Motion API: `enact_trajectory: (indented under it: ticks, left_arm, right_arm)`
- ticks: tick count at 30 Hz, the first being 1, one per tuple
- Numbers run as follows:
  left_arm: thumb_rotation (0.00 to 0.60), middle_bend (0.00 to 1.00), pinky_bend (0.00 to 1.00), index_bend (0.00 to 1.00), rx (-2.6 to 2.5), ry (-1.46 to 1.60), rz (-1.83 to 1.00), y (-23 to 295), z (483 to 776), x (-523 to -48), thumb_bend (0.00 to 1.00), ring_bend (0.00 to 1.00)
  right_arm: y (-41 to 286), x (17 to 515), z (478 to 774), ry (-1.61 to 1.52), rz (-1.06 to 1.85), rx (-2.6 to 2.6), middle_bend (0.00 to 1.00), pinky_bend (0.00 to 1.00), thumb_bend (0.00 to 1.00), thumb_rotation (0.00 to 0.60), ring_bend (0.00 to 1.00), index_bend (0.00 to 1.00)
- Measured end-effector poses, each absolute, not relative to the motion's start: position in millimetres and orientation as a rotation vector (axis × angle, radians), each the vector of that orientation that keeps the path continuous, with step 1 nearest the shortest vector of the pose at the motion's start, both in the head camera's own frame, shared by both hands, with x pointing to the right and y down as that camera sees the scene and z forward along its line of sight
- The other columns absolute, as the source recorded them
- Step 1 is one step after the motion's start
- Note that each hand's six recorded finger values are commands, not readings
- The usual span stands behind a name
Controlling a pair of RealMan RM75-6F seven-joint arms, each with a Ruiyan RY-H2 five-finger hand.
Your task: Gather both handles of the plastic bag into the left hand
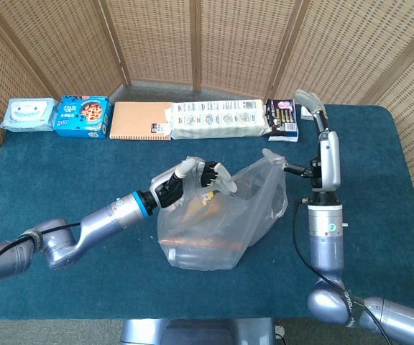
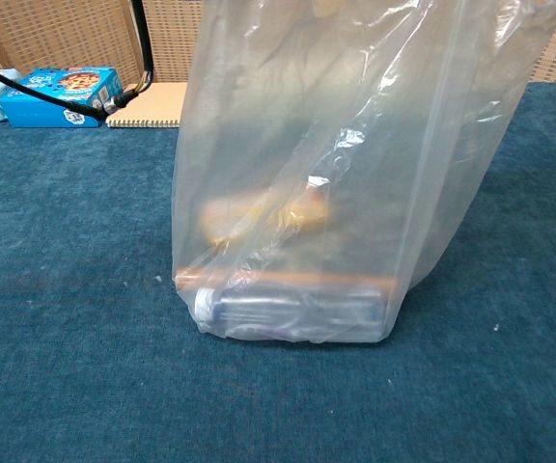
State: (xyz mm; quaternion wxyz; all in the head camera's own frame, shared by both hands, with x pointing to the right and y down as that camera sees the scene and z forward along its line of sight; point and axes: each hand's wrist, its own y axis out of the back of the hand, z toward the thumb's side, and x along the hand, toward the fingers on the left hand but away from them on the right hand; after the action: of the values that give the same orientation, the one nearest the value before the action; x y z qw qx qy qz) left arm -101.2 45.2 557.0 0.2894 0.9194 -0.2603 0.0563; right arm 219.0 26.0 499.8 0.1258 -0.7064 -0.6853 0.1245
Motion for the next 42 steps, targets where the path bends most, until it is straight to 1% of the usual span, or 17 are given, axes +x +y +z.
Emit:
enact_trajectory:
  ticks: [11,15,20,23,30,34,38,42]
  left_arm:
    - [0.0,0.36,0.22,0.38,2.451,-0.689,0.152,45,559,-86,0.1,0.28]
    - [0.0,0.33,0.19,0.38,2.454,-0.676,0.158,48,560,-79,0.1,0.24]
    - [0.0,0.32,0.17,0.38,2.46,-0.673,0.151,49,560,-72,0.1,0.23]
    - [0.0,0.3,0.14,0.37,2.466,-0.678,0.149,48,560,-70,0.1,0.2]
    - [0.0,0.24,0.11,0.32,2.47,-0.698,0.153,46,561,-71,0.1,0.14]
    - [0.0,0.23,0.11,0.3,2.473,-0.696,0.156,47,561,-68,0.1,0.13]
    - [0.0,0.21,0.11,0.27,2.474,-0.689,0.156,49,561,-65,0.1,0.12]
    - [0.0,0.21,0.11,0.26,2.476,-0.68,0.158,50,561,-61,0.1,0.11]
  right_arm:
    - [26,202,498,-1.953,0.349,-2.092,0.14,0.07,0.05,0.6,0.04,0.18]
    - [23,197,497,-1.943,0.34,-2.099,0.14,0.07,0.05,0.6,0.04,0.18]
    - [20,192,497,-1.938,0.339,-2.1,0.14,0.07,0.05,0.6,0.04,0.18]
    - [19,193,497,-1.941,0.339,-2.096,0.14,0.07,0.05,0.6,0.04,0.18]
    - [22,193,495,-1.943,0.331,-2.099,0.14,0.07,0.05,0.6,0.03,0.18]
    - [21,190,496,-1.939,0.328,-2.106,0.14,0.07,0.05,0.6,0.03,0.17]
    - [20,188,497,-1.94,0.327,-2.107,0.13,0.07,0.05,0.6,0.03,0.17]
    - [20,188,497,-1.942,0.332,-2.107,0.13,0.07,0.05,0.6,0.03,0.17]
